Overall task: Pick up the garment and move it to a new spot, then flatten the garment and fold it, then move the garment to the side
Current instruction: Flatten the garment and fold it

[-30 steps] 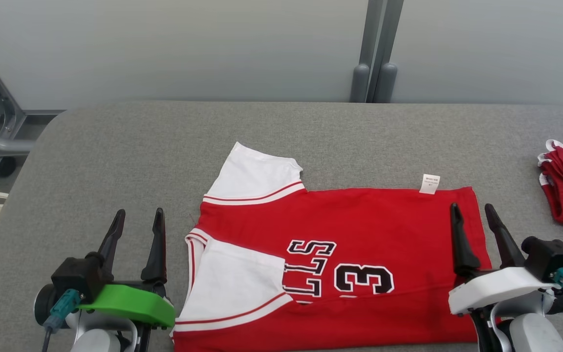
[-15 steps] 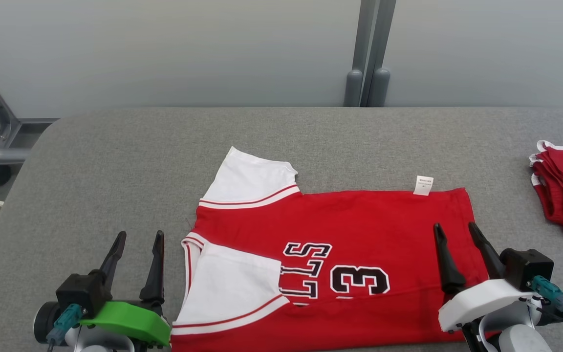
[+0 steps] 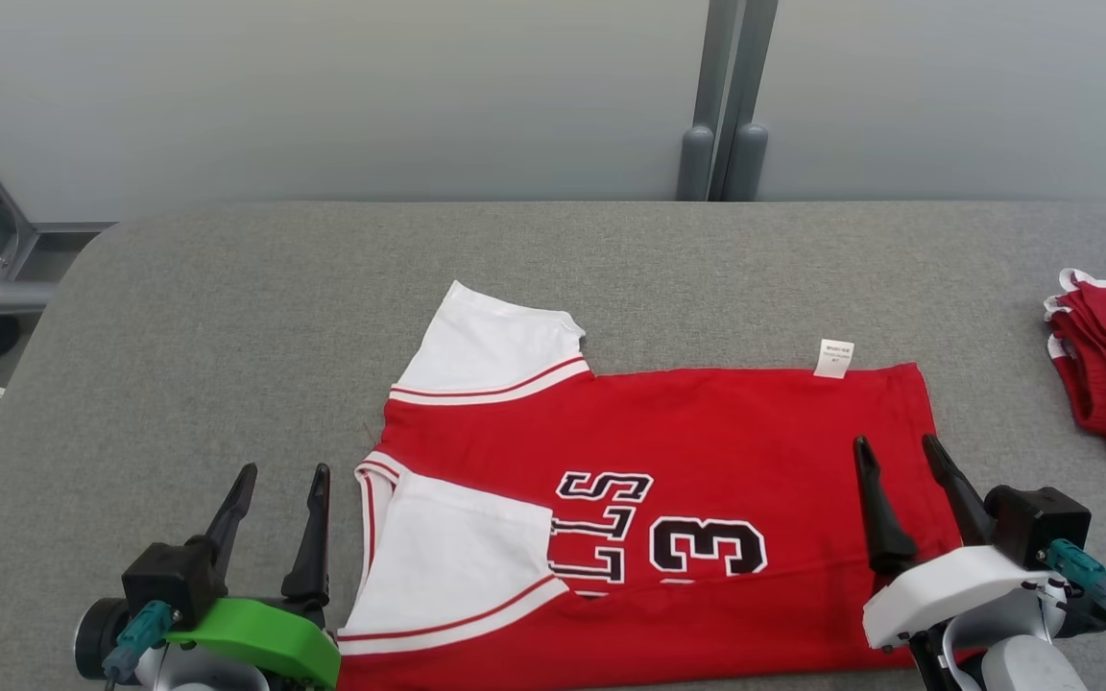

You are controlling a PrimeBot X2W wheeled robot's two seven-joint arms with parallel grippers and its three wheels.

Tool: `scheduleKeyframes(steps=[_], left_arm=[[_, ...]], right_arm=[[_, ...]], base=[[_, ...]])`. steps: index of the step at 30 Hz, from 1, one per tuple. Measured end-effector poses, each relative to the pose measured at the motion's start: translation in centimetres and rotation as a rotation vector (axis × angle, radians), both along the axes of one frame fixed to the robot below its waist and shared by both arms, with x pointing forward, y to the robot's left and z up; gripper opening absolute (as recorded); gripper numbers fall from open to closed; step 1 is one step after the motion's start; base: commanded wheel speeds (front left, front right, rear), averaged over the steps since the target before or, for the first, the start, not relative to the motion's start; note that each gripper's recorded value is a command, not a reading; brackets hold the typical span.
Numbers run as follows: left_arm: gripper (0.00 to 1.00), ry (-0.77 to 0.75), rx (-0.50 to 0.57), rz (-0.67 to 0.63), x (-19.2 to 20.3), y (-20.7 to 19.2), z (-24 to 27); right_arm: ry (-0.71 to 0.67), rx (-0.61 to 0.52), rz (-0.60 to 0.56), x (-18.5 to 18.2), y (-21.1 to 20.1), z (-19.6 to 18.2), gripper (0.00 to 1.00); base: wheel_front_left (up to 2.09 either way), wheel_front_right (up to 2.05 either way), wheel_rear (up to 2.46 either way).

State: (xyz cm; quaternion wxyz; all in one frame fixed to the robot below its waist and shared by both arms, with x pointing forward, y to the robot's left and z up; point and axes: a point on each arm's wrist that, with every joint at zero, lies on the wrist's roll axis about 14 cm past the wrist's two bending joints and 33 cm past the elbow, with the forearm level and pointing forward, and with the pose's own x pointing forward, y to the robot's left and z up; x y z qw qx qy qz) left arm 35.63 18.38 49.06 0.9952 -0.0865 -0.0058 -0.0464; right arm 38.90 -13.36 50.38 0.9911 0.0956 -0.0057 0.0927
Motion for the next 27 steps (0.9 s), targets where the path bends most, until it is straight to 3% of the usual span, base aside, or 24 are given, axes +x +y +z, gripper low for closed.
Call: scheduleKeyframes(steps=[8, 12, 19, 27], left_arm=[[1.00, 0.015, -0.004, -0.016, 0.2, -0.5, -0.5], [1.00, 0.031, -0.012, -0.049, 1.3, -1.4, -0.6], [1.00, 0.092, 0.043, -0.132, 6.9, -2.3, 0.9], [1.00, 0.267, 0.128, -0.245, 14.3, -3.9, 0.3]], right_arm=[[0.021, -0.001, 0.002, 0.1, 0.0, -0.3, 1.00], [0.081, -0.057, 0.028, 0.7, 0.5, -1.0, 1.00], [0.240, -0.195, 0.163, 3.3, 2.5, -1.5, 1.00], [0.395, -0.375, 0.185, 8.7, 0.0, -0.7, 1.00]], base=[[0.00, 0.00, 0.00], [0.00, 0.00, 0.00], [0.00, 0.00, 0.00], [0.00, 0.00, 0.00]])
